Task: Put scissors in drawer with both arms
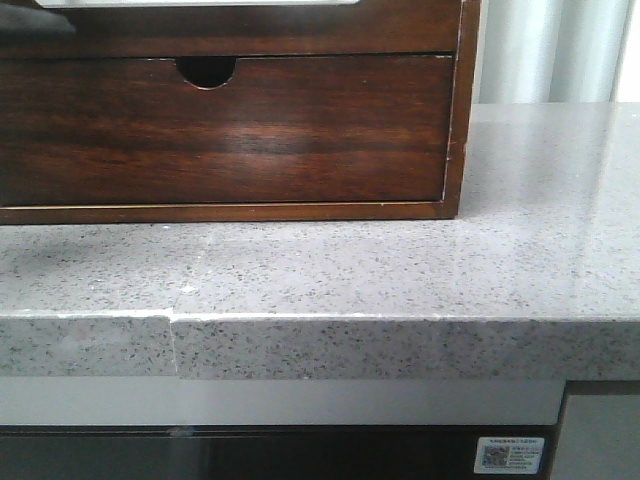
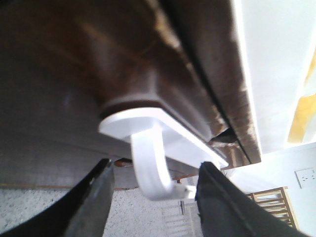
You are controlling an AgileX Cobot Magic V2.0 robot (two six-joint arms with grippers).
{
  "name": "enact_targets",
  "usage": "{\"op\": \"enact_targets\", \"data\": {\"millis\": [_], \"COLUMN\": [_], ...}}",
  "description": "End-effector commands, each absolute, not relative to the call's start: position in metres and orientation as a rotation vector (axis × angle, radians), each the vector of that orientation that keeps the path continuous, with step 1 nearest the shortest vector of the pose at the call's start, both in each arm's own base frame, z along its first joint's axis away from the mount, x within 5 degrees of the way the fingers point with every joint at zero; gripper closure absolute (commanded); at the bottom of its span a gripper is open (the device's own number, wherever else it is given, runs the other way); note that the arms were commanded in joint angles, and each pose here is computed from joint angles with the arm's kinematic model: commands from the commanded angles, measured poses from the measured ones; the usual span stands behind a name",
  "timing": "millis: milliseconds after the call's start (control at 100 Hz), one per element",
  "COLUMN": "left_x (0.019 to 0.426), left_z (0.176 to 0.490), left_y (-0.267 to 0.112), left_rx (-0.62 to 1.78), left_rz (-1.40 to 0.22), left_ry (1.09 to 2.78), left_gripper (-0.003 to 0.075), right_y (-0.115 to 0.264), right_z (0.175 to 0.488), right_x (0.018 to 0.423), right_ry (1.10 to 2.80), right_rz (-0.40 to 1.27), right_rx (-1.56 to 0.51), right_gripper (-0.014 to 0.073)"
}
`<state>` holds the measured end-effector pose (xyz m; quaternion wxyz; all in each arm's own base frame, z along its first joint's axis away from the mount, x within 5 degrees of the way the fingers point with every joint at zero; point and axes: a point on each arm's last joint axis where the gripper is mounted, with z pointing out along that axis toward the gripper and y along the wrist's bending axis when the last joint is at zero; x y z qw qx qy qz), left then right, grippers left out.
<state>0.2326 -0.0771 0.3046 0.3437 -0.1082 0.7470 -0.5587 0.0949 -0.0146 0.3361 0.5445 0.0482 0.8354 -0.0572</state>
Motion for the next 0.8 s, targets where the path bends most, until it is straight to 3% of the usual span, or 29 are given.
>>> {"op": "enact_targets", "data": {"millis": [0, 790], "left_x": [0.232, 0.245], "left_z": [0.329, 0.32], "left_y": [-0.079, -0.083], "left_rx": [-0.268, -0.264], "left_rz": [-1.546, -1.593], "left_ry": [1.816, 1.851], "left_gripper": [0.0373, 0.0374], "right_y": [-0.015, -0.016], "right_z": [0.352, 0.349], "right_x": [0.098, 0.097], "right_ry": [1.885, 1.921], "right_rz": [-0.154, -0.155], "right_rx": [0.099, 0.104], "right_gripper": [0.0085, 0.0085]}}
